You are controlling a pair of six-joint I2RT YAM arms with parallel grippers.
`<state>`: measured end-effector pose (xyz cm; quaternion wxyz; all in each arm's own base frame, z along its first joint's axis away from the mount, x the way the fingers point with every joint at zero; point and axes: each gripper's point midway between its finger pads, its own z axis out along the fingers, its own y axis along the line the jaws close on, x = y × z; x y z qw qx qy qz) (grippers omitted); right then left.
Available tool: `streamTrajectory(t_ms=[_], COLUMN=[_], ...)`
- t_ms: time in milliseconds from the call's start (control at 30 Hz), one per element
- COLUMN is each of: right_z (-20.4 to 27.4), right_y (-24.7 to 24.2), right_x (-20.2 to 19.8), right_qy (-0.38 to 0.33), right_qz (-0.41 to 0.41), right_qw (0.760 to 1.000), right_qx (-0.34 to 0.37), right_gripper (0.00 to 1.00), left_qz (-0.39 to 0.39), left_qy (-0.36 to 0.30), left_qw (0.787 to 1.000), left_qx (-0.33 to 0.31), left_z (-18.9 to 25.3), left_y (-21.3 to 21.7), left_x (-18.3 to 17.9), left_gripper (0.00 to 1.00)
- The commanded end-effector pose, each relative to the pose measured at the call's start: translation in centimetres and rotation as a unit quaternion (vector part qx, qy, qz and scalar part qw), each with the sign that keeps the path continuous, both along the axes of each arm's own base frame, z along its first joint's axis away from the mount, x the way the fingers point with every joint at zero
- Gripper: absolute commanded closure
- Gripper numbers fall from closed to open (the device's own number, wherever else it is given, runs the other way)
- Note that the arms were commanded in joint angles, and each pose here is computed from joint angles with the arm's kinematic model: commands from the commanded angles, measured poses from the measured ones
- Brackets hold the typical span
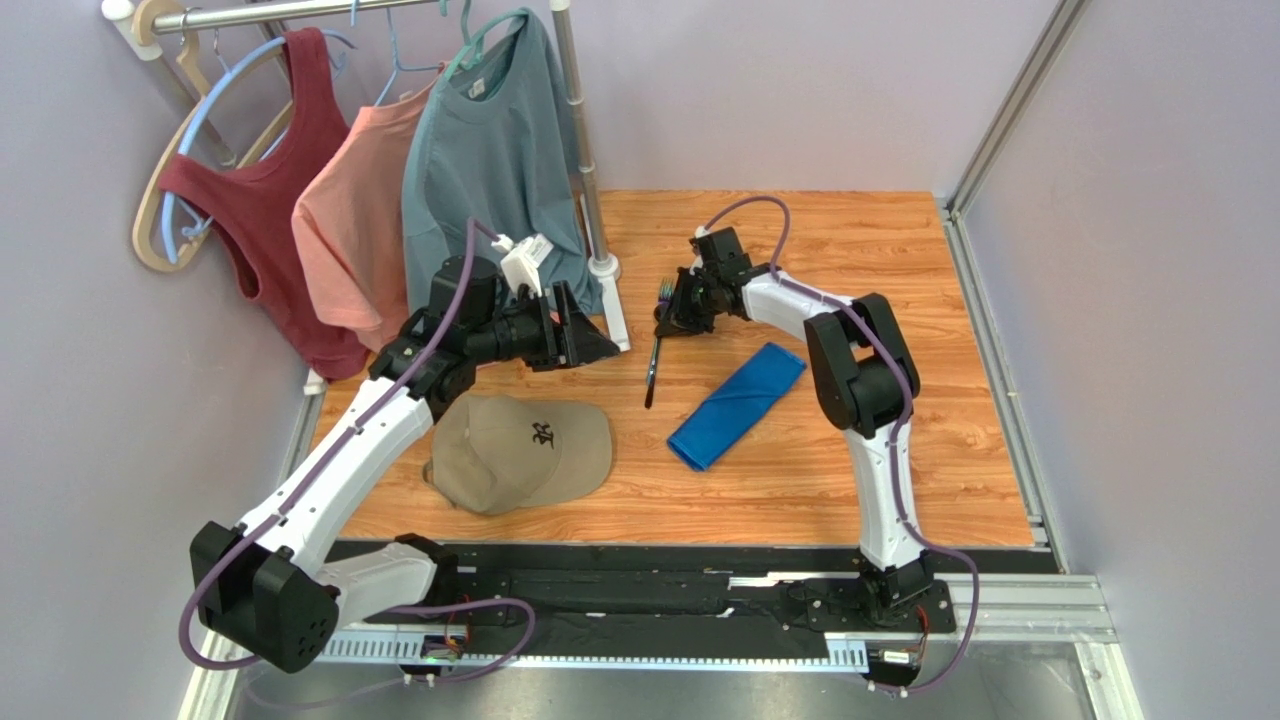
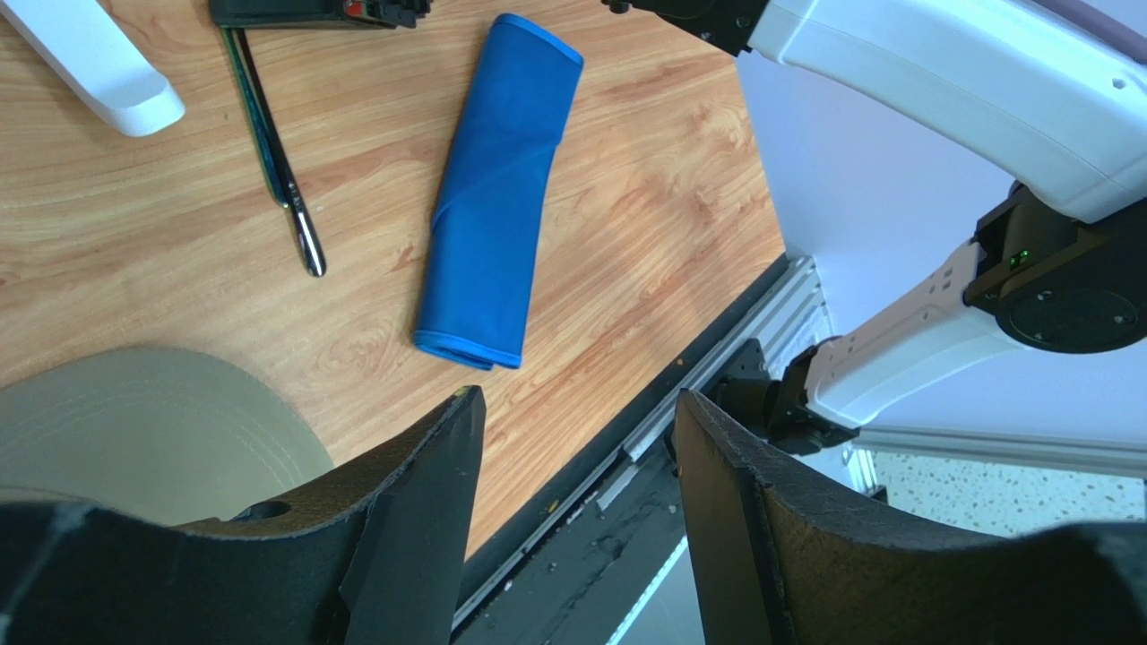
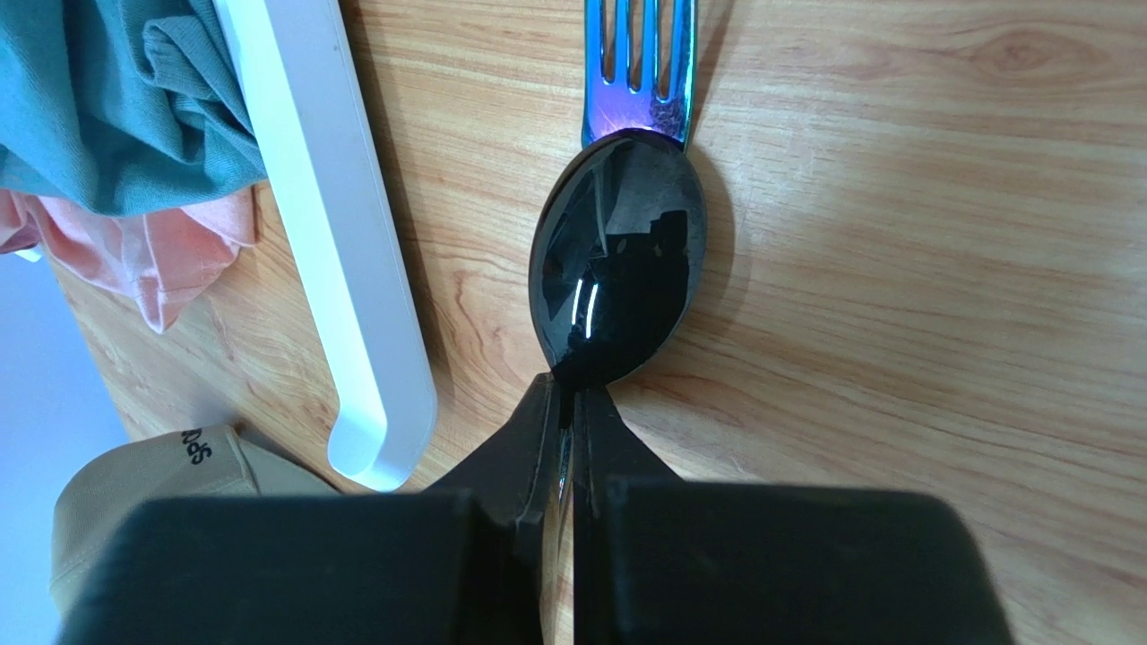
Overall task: Fold the napkin into a case and place the utensils inside
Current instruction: Pick up the spoon from the center of the board.
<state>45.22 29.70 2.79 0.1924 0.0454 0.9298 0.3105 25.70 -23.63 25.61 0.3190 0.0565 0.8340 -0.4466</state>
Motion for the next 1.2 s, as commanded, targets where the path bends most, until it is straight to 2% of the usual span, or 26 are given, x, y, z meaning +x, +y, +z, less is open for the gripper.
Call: streamTrajectory(t_ms=[0,267,433,600,700,733,767,833,867,933,967,1033,1167], right_z=[-0.2,4.3,7.0,7.9,10.6,9.5,12.9,13.2,16.1,17.7,17.8,20.5,25.1], right_y=[-1.2,-1.3,-1.8,-2.0,-1.5,-2.3,-1.7,-2.4,-2.4,-2.9,-2.9,-3.4,-2.7], right_x=[-0.8,0.1,-0.2,-0.6,-1.7,-2.1,-3.2,-3.9,-4.6,-4.7,-5.3,-5.8,-7.8], right_qy=[0.005,-0.028,-0.077,-0.098,-0.170,-0.211,-0.273,-0.336,-0.382,-0.417,-0.436,-0.479,-0.565], right_qz=[0.003,0.035,0.066,0.089,0.132,0.146,0.155,0.145,0.150,0.133,0.153,0.139,0.146], right_qw=[1.000,0.999,0.995,0.991,0.976,0.966,0.949,0.928,0.909,0.894,0.880,0.856,0.799], right_qx=[-0.016,0.024,0.015,0.013,0.004,-0.036,-0.043,-0.076,-0.078,-0.093,-0.113,-0.135,-0.148], right_gripper=[1.00,1.00,1.00,1.00,1.00,1.00,1.00,1.00,1.00,1.00,1.00,1.00,0.98], left_qz=[-0.018,-0.033,-0.029,-0.044,-0.032,-0.028,-0.017,-0.001,0.011,0.022,0.025,0.020,0.021], left_qy=[-0.008,-0.003,0.044,0.073,0.117,0.137,0.154,0.199,0.209,0.232,0.243,0.264,0.277], left_qw=[1.000,0.999,0.998,0.995,0.990,0.987,0.984,0.973,0.969,0.958,0.953,0.944,0.936], left_qx=[-0.005,-0.008,-0.026,-0.054,-0.071,-0.078,-0.088,-0.120,-0.134,-0.168,-0.177,-0.197,-0.216], left_z=[0.4,0.5,0.0,-0.3,-0.8,-0.9,-1.0,-1.0,-0.8,0.3,0.6,1.8,4.1], left_y=[-0.4,-0.9,-1.4,-2.4,-2.6,-2.5,-1.9,-1.5,-1.0,-0.8,-0.8,-0.9,-0.6], left_x=[0.2,0.4,0.6,0.9,1.2,1.3,1.8,1.9,2.3,2.0,1.8,1.1,-0.3], left_gripper=[0.36,0.33,0.33,0.33,0.33,0.33,0.33,0.34,0.34,0.34,0.34,0.33,0.33])
